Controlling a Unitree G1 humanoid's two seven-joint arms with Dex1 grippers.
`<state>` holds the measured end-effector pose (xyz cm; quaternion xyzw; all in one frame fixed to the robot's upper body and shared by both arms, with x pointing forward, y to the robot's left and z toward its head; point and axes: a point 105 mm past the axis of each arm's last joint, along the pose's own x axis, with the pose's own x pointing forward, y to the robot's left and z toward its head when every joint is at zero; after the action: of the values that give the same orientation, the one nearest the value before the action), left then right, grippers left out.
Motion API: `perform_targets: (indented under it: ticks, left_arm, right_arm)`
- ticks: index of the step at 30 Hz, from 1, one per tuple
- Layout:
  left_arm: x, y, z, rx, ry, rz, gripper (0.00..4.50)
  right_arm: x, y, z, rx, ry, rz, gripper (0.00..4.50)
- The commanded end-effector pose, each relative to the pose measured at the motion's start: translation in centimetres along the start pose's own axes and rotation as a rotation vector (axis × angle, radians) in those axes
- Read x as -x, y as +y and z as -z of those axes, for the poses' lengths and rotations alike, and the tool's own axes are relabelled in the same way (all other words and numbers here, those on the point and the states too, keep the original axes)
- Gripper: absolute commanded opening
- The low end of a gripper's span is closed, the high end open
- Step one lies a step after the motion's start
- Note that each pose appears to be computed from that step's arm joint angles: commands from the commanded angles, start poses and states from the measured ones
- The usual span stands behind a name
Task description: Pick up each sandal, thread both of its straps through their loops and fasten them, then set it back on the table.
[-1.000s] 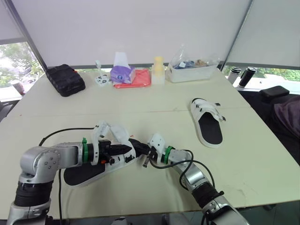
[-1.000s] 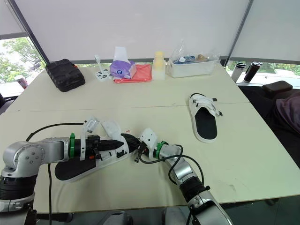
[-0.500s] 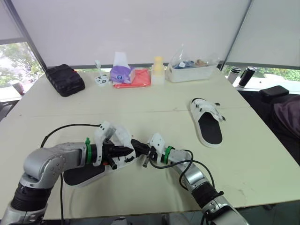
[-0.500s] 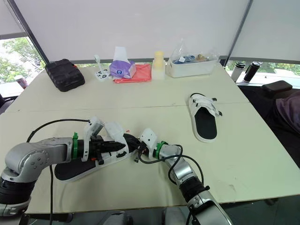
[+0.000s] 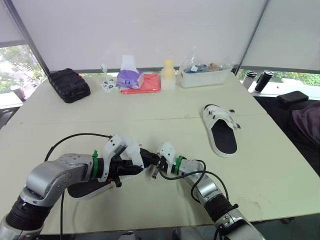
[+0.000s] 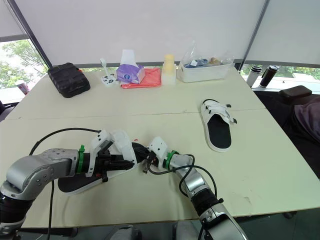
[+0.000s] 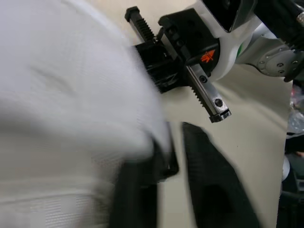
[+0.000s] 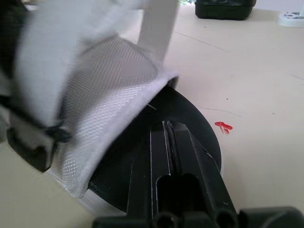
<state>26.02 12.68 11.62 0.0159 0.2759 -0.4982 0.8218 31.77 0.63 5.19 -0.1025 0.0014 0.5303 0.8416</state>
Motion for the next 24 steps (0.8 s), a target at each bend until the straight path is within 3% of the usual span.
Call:
perform_targets:
  ticks: [1,2,5,19,22,24]
  left_arm:
    - [0.8,0.6,-0.4,0.050,-0.033,-0.030,2.81]
    - [1.1,0.7,-0.7,0.069,-0.054,-0.034,3.22]
    - [1.9,1.0,-2.0,0.126,-0.143,-0.049,3.22]
    - [1.5,3.5,-3.8,0.230,-0.259,-0.159,3.22]
    - [1.1,3.8,-4.1,0.246,-0.276,-0.158,2.38]
    - [0.8,3.4,-4.2,0.254,-0.281,-0.132,1.38]
  right_arm:
    - [2.0,2.0,7.5,-0.158,0.263,-0.014,0.00]
    - [2.0,2.0,7.5,-0.158,0.263,-0.013,0.00]
    - [2.0,2.0,7.5,-0.162,0.263,-0.010,0.00]
    - [1.8,1.9,7.5,-0.157,0.262,-0.012,0.00]
    - [1.8,1.8,7.5,-0.163,0.262,-0.005,0.00]
    - [1.8,1.8,7.5,-0.164,0.262,-0.001,0.00]
